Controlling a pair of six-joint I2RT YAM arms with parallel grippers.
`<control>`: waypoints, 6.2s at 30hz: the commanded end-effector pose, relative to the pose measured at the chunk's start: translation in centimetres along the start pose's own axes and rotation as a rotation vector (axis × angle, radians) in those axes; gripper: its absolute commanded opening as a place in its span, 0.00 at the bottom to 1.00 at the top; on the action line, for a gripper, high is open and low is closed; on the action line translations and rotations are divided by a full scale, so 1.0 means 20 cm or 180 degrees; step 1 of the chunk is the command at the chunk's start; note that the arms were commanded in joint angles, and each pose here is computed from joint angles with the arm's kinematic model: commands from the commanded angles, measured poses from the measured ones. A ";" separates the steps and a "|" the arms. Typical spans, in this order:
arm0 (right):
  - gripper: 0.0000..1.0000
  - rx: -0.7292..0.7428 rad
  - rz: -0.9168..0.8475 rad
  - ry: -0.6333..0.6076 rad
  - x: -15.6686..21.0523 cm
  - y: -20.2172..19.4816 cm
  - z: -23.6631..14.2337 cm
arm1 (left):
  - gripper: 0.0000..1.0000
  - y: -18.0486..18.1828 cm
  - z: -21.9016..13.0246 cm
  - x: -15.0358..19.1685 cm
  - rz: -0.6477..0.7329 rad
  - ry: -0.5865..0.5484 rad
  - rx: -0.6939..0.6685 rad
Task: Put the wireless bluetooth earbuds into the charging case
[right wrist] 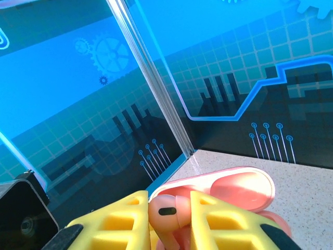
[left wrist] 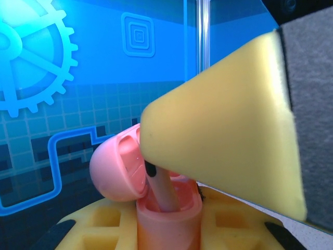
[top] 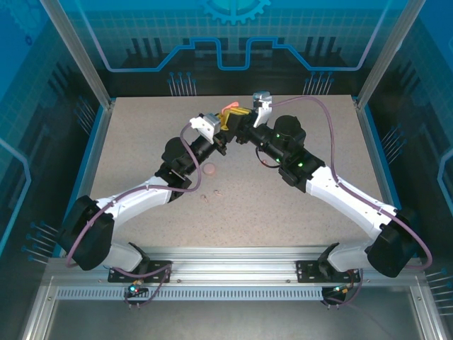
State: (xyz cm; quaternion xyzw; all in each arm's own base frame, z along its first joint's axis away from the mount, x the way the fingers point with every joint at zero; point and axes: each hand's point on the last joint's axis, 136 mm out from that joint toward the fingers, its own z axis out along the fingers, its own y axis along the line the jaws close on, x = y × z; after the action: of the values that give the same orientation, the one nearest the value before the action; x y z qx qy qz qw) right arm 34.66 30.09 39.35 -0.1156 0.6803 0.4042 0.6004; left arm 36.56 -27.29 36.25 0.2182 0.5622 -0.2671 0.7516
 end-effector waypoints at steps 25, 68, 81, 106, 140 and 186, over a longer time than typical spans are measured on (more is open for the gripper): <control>0.33 0.0341 0.0265 0.0274 0.11 -0.10 0.05 | 0.00 -0.04 -0.04 -0.35 0.0115 -0.0620 0.0055; 0.74 0.2274 0.1000 0.1714 0.34 -0.91 -0.42 | 0.00 0.01 -0.11 -0.27 0.0293 -0.0463 -0.0153; 0.65 0.1913 0.0243 0.3810 1.08 -1.24 -0.22 | 0.00 0.01 -0.16 -0.29 0.0306 -0.0444 -0.0156; 0.66 0.2092 0.0836 0.3997 1.48 -1.29 -0.26 | 0.00 0.01 -0.16 -0.28 0.0323 -0.0443 -0.0151; 0.66 0.3388 0.0828 0.3817 1.39 -1.35 -0.26 | 0.00 0.01 -0.16 -0.26 0.0294 -0.0458 -0.0163; 0.32 0.3721 0.1083 0.3590 1.46 -1.39 -0.24 | 0.00 0.02 -0.16 -0.25 0.0291 -0.0465 -0.0189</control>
State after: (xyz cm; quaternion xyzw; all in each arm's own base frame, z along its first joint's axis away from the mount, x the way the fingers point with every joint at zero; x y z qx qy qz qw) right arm 42.62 18.07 1.94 0.1455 0.9856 -0.0386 0.0765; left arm 33.74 -24.61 39.52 0.2093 0.5168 -0.2342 0.7964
